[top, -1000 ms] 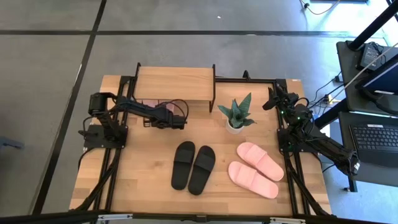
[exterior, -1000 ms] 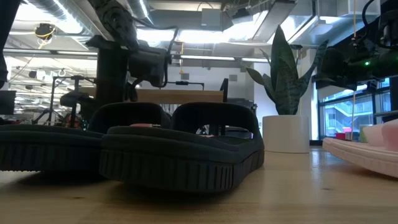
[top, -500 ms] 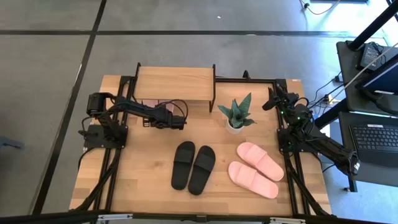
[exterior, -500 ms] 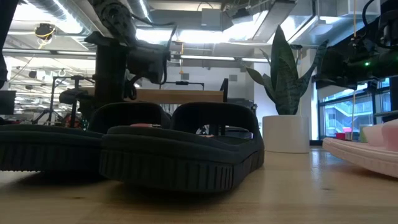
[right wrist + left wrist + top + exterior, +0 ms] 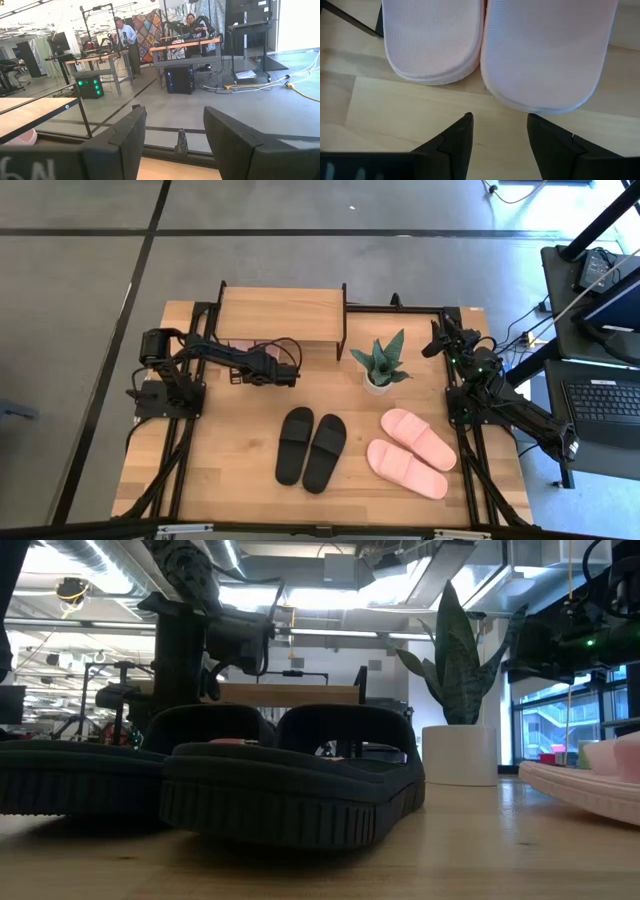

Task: Pick and place slides into the shelf
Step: Put the pink slipper under the shelf, then put the black slipper on the shelf

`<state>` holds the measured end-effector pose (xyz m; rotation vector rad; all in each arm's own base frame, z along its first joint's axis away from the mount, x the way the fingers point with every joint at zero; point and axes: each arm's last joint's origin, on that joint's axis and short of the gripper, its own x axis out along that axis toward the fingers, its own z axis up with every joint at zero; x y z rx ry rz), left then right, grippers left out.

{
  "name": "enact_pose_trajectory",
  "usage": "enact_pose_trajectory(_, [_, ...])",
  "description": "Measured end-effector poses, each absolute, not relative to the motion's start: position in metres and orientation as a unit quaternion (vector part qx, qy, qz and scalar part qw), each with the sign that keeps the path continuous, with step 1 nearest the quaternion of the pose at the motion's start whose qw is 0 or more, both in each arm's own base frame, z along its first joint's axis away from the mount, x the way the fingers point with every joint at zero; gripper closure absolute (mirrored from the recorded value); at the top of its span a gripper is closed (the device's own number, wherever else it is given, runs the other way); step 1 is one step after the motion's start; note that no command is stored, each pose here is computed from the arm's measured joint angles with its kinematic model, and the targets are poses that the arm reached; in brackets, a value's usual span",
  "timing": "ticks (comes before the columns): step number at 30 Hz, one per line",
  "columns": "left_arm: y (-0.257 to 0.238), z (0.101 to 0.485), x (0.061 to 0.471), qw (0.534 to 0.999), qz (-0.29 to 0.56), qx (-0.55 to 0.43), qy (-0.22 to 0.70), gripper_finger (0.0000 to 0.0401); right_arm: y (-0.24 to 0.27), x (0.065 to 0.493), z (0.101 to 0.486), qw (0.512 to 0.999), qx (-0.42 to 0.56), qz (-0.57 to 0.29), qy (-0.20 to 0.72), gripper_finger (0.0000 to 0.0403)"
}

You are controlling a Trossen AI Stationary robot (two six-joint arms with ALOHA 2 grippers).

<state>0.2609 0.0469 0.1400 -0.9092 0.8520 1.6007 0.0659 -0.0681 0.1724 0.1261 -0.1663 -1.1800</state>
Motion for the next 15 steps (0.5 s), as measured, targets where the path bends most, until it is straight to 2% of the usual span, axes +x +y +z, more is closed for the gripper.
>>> enact_pose_trajectory(8, [0.043,0.143,0.263,0.541,0.646,-0.368,0.393,0.0225,-0.068,0.066,0.172,0.826,0.059,-0.555,-0.078,0.0203])
enact_pose_trajectory(15, [0.032,0.167,0.270,0.546,0.631,-0.322,0.449,0.0225,-0.068,0.066,0.172,0.826,0.059,-0.555,-0.078,0.0203])
